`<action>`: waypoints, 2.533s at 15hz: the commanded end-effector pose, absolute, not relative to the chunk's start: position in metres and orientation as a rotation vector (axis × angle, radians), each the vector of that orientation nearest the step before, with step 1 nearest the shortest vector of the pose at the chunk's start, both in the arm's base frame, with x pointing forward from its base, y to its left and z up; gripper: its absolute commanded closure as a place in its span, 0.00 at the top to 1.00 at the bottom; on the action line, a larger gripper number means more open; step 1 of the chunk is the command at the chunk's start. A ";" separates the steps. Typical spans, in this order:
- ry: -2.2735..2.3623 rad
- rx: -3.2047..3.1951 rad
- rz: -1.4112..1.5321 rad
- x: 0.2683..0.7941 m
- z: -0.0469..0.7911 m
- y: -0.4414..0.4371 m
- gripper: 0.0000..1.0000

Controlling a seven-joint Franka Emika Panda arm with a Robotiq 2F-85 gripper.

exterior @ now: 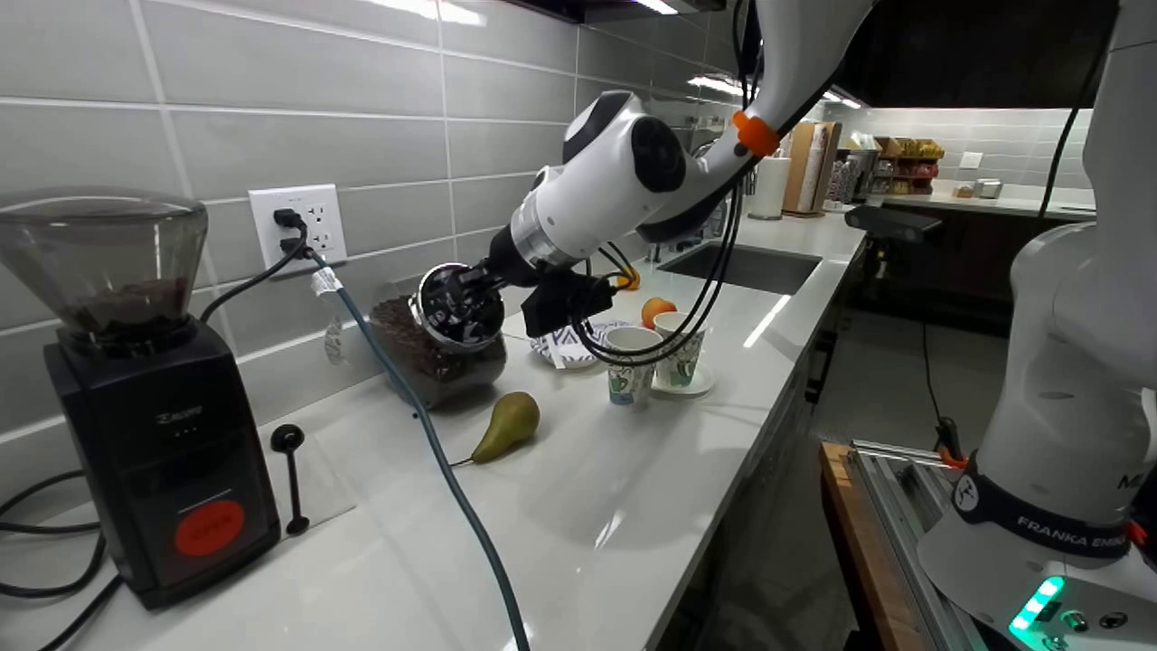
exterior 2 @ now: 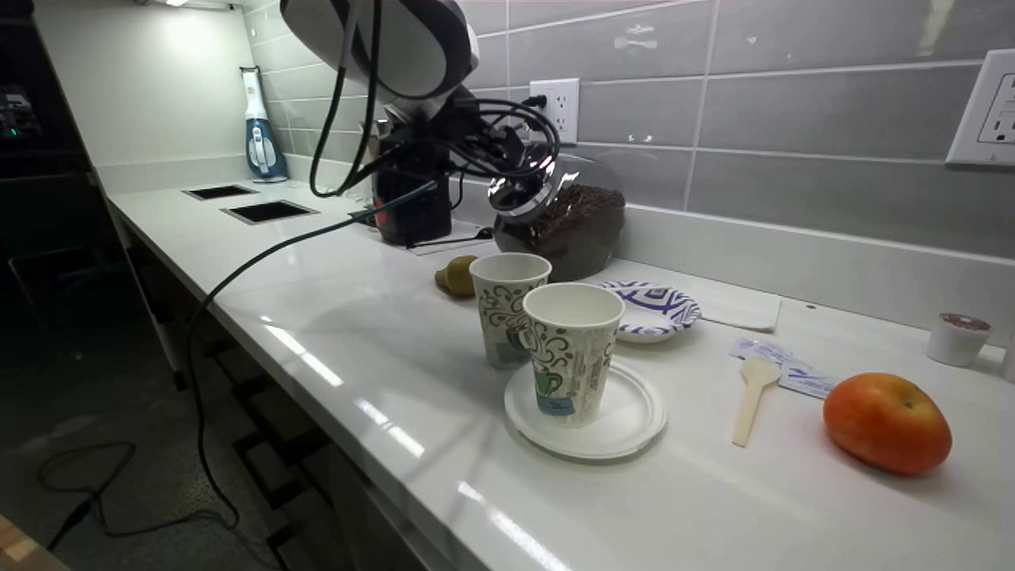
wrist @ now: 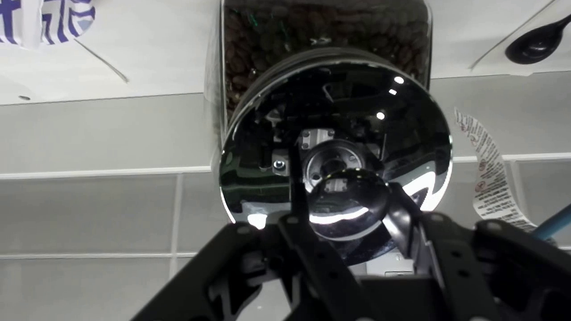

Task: Pick up the lid from the counter and put it on the jar

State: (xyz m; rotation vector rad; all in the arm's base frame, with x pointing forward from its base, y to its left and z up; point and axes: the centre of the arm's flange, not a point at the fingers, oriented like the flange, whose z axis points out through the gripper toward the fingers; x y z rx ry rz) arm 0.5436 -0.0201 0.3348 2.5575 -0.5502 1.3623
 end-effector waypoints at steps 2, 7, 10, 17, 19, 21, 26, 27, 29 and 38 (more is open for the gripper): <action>-0.576 2.556 1.352 0.542 0.339 -0.027 0.21; -0.556 2.560 1.371 0.542 0.333 -0.027 0.21; -0.554 2.566 1.378 0.544 0.329 -0.029 0.21; -0.501 2.556 1.401 0.544 0.315 -0.034 0.21; -0.487 2.551 1.411 0.544 0.313 -0.036 0.21; -0.477 2.549 1.418 0.545 0.311 -0.038 0.21; -0.464 2.557 1.422 0.545 0.308 -0.039 0.50; -0.458 2.553 1.424 0.545 0.308 -0.039 0.72; -0.464 2.563 1.411 0.545 0.312 -0.038 0.76; -0.573 2.671 1.292 0.538 0.382 -0.024 1.00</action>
